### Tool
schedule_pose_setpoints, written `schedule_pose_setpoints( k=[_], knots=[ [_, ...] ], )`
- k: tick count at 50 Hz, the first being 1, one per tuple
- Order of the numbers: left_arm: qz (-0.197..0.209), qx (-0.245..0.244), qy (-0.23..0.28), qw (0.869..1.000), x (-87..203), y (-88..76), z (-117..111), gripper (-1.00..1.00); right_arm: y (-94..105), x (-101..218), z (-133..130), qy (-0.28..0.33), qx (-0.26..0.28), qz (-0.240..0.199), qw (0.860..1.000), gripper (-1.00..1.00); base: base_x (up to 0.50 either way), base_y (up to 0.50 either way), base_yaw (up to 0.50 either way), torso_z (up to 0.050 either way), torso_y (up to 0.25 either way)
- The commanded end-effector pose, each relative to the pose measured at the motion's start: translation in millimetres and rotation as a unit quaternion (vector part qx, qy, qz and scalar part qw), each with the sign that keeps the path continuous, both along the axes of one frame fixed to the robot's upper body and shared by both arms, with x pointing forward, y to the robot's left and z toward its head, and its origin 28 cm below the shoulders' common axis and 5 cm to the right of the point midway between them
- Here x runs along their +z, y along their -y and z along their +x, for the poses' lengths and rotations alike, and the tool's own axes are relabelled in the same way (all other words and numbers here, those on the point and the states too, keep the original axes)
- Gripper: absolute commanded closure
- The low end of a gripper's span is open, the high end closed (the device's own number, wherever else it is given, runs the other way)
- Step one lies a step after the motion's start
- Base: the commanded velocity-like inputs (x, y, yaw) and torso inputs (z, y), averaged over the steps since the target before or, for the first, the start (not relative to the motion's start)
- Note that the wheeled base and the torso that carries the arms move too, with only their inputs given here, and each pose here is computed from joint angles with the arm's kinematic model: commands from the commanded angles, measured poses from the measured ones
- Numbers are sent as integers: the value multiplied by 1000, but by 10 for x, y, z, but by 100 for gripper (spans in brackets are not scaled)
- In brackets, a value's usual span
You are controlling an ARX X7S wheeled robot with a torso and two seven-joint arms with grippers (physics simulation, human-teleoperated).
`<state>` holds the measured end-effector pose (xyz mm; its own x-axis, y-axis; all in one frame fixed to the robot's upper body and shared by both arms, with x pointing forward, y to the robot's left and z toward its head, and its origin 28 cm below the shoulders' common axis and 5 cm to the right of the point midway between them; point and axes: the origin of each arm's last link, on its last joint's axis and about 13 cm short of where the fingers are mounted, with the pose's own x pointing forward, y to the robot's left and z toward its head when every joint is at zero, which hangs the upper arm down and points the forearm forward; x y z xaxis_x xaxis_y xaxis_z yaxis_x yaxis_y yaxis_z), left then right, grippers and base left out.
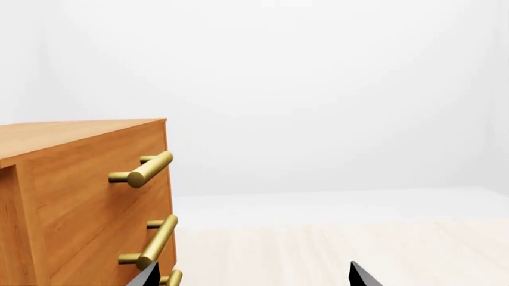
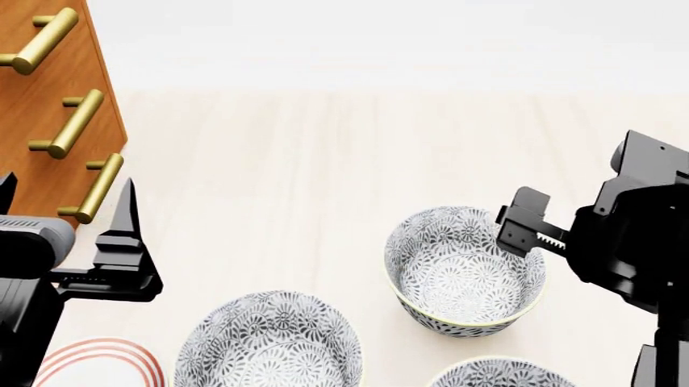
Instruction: Stack the bowl at the front on the bowl in the middle.
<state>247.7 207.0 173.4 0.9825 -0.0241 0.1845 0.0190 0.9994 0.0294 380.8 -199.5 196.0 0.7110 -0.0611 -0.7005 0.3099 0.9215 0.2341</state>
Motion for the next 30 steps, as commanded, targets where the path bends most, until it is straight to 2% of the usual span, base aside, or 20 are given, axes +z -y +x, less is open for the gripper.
schedule_pose_setpoints(
  k=[1, 30],
  knots=[
    [3, 0, -2, 1000, -18, -4, 2, -100, 58, -158, 24, -25, -10, 3, 1000, -100, 0, 0, 0, 0, 0],
    [11, -3, -7, 1000, -58, 5, -1, -100, -59, -414, -18, -59, 35, 16, 998, -100, 0, 0, 0, 0, 0]
  ],
)
